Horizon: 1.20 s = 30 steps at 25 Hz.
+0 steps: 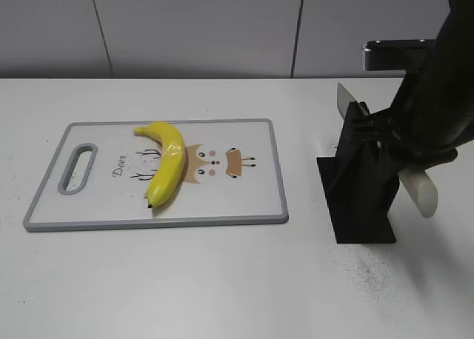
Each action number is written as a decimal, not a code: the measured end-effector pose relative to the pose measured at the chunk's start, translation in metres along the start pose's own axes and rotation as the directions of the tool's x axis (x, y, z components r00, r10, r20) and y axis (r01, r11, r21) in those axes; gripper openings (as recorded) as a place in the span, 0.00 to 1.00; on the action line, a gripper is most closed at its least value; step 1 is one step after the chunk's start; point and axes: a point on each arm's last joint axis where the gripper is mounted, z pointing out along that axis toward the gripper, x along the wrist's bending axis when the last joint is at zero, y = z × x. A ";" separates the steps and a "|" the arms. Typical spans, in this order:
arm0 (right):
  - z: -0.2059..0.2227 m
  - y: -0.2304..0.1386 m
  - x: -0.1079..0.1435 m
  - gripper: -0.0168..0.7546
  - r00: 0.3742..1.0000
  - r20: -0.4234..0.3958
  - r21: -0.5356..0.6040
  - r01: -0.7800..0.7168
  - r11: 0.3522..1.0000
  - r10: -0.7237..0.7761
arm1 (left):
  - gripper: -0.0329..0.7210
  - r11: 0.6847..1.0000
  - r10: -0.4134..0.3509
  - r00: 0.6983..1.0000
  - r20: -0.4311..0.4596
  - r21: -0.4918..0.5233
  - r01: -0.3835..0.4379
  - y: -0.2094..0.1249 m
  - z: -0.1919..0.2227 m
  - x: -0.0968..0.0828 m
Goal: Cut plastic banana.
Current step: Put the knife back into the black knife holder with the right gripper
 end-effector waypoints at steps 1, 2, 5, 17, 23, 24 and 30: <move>-0.001 -0.001 0.000 0.29 1.000 0.000 0.001 0.001 1.000 -0.001 | 0.77 1.000 0.000 1.000 0.000 0.000 0.000 0.000 0.000 0.000; -0.002 -0.001 -0.001 0.37 1.000 0.000 0.002 0.004 1.000 -0.004 | 0.77 1.000 0.000 1.000 0.000 0.000 0.000 0.000 0.000 0.000; -0.009 -0.005 -0.002 0.66 1.000 -0.007 0.000 0.015 1.000 -0.015 | 0.77 1.000 0.000 1.000 0.000 0.000 0.000 0.000 0.000 0.000; -0.083 -0.025 -0.015 0.83 0.986 -0.052 -0.233 0.143 0.962 -0.159 | 0.77 1.000 0.000 1.000 0.000 -0.001 0.000 0.000 0.000 0.000; -0.125 -0.051 -0.027 0.79 0.956 -0.037 -0.339 0.262 0.904 -0.291 | 0.77 1.000 0.000 1.000 0.000 0.000 0.000 0.000 0.000 0.000; -0.132 -0.056 -0.029 0.79 0.951 -0.034 -0.360 0.275 0.891 -0.307 | 0.77 1.000 0.000 1.000 0.000 0.000 0.000 0.000 0.000 0.000; -0.156 -0.094 -0.044 0.79 0.923 -0.023 -0.461 0.330 0.823 -0.383 | 0.76 1.000 0.000 1.000 0.000 0.000 0.000 0.000 0.000 0.000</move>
